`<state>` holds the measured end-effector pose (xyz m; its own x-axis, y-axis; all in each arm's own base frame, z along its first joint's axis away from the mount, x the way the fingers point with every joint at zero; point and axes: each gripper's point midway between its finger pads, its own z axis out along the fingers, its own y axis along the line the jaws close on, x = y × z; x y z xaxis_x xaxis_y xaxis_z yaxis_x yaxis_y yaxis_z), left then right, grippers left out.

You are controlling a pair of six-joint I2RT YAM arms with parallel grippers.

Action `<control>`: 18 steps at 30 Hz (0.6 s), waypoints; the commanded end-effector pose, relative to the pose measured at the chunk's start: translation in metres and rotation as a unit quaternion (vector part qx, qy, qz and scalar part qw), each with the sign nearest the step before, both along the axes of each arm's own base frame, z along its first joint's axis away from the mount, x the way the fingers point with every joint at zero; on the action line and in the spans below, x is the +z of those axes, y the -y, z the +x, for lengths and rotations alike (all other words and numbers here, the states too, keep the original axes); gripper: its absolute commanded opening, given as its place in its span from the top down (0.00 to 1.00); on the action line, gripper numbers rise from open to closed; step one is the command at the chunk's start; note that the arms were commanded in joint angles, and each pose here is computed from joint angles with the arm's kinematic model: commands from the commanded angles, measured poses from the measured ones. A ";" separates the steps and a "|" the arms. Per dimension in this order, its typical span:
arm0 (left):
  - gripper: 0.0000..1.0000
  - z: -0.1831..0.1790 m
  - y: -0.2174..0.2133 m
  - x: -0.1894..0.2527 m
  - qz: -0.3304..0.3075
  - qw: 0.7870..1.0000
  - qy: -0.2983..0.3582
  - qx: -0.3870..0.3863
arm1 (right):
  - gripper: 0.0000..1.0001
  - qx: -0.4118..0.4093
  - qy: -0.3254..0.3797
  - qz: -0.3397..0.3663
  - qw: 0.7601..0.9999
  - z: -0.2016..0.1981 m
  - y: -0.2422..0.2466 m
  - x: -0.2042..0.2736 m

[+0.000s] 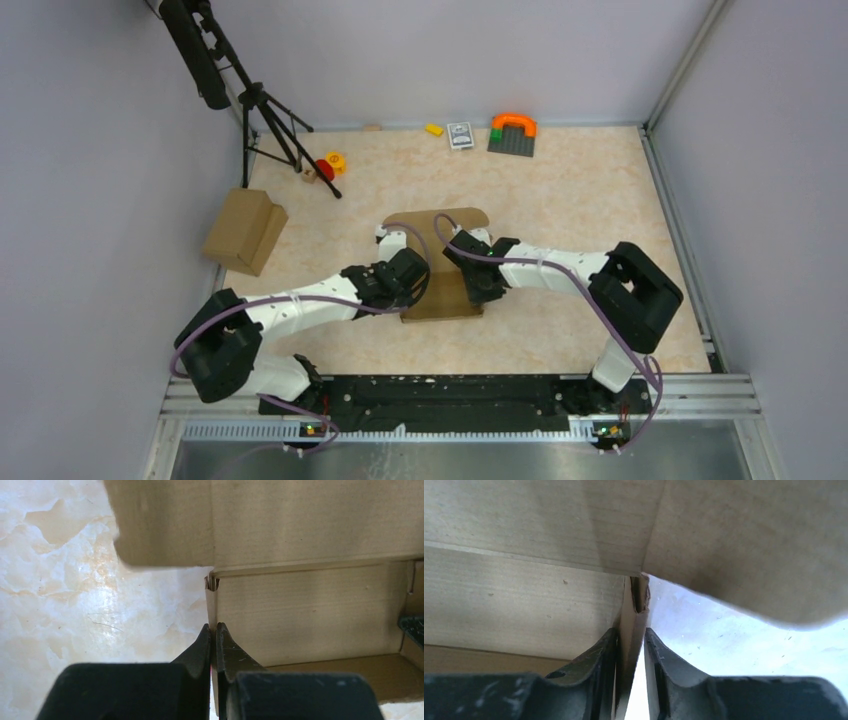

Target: Fold the paper box

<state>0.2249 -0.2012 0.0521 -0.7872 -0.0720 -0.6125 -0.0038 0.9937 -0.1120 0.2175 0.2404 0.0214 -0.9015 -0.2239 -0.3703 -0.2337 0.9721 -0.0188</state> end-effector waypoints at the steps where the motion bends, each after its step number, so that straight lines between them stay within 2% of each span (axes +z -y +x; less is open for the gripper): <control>1: 1.00 0.008 0.001 0.007 0.006 1.000 0.020 0.005 | 0.67 0.017 0.007 -0.021 1.000 0.000 0.002 0.005; 4: 1.00 0.008 0.000 0.007 0.010 1.000 0.020 0.005 | 0.62 0.018 0.017 -0.004 1.000 0.002 -0.003 0.013; 11: 1.00 0.008 0.000 0.008 0.014 1.000 0.022 0.004 | 0.61 0.019 0.043 0.053 0.998 0.012 -0.022 0.036; 18: 1.00 0.007 -0.001 0.008 0.019 1.000 0.021 0.002 | 0.56 0.019 0.021 0.114 0.993 0.011 -0.038 0.036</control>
<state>0.2258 -0.1975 0.0514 -0.7782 -0.0594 -0.6251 -0.0083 0.9964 -0.0843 0.2203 0.2574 0.0373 -0.8894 -0.2100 -0.4061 -0.2621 0.9620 0.0766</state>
